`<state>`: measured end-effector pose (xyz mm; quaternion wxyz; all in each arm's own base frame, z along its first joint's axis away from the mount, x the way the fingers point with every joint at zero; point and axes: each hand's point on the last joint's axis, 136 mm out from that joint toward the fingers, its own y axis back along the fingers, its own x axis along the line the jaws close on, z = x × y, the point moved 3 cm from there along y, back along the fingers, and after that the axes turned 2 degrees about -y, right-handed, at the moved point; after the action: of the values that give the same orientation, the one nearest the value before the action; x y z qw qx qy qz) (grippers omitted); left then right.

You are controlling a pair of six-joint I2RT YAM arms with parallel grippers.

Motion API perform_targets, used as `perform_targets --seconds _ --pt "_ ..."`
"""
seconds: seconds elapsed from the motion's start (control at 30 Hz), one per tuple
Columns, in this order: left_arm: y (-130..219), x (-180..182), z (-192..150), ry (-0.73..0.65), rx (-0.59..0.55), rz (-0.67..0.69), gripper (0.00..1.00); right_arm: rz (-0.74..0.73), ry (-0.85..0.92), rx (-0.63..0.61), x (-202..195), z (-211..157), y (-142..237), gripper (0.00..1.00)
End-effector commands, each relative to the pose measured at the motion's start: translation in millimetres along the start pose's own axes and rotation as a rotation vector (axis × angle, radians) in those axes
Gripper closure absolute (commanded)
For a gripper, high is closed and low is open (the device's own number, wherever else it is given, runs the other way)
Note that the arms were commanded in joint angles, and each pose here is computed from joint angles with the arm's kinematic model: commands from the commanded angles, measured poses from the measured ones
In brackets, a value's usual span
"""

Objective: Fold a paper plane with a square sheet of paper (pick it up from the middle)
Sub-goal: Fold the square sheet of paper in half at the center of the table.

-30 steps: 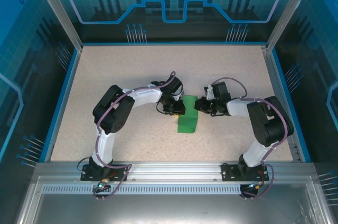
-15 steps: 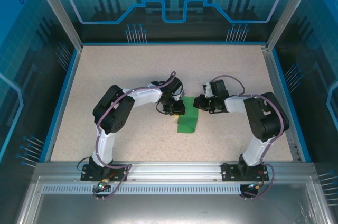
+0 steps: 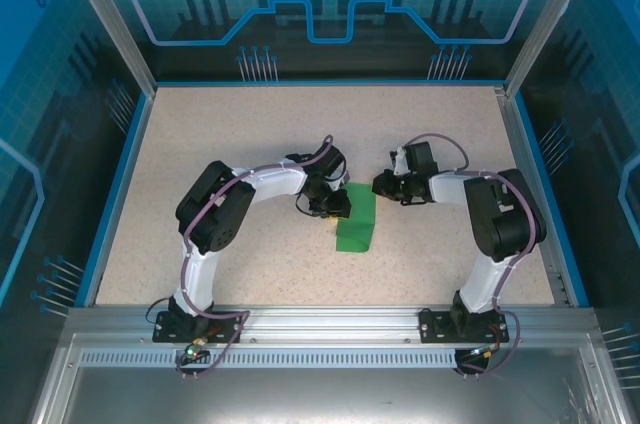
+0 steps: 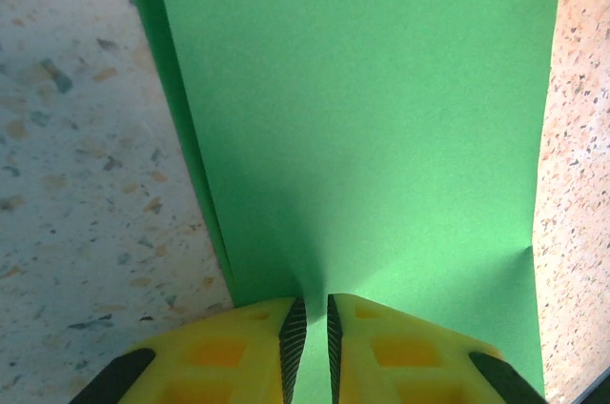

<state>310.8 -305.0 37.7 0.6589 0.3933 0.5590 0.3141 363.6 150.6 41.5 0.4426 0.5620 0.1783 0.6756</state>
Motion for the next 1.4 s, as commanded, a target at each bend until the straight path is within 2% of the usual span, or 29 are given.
perform_targets --seconds 0.0,0.33,0.53,0.77,1.07,1.37 --pt "-29.4 47.9 -31.5 0.045 0.125 0.179 0.80 -0.040 0.018 -0.006 -5.6 14.4 1.0 0.86" --pt "-30.3 45.7 -29.9 0.043 0.127 0.169 0.80 -0.021 0.071 -0.028 15.6 20.3 23.2 0.86" --pt "-33.0 44.6 -29.1 0.047 0.132 0.157 0.79 0.040 0.068 0.019 32.1 -19.5 36.2 0.86" --pt "-33.6 42.9 -26.2 0.039 0.134 0.156 0.79 0.042 0.052 0.065 28.0 -43.0 15.7 0.86" --pt "-33.9 45.4 -27.4 0.030 0.138 0.167 0.79 -0.024 0.085 0.072 15.7 -30.8 -0.6 0.87" --pt "-34.5 49.2 -30.7 0.021 0.142 0.179 0.80 -0.072 0.045 0.049 -10.5 -15.6 -4.0 0.88"
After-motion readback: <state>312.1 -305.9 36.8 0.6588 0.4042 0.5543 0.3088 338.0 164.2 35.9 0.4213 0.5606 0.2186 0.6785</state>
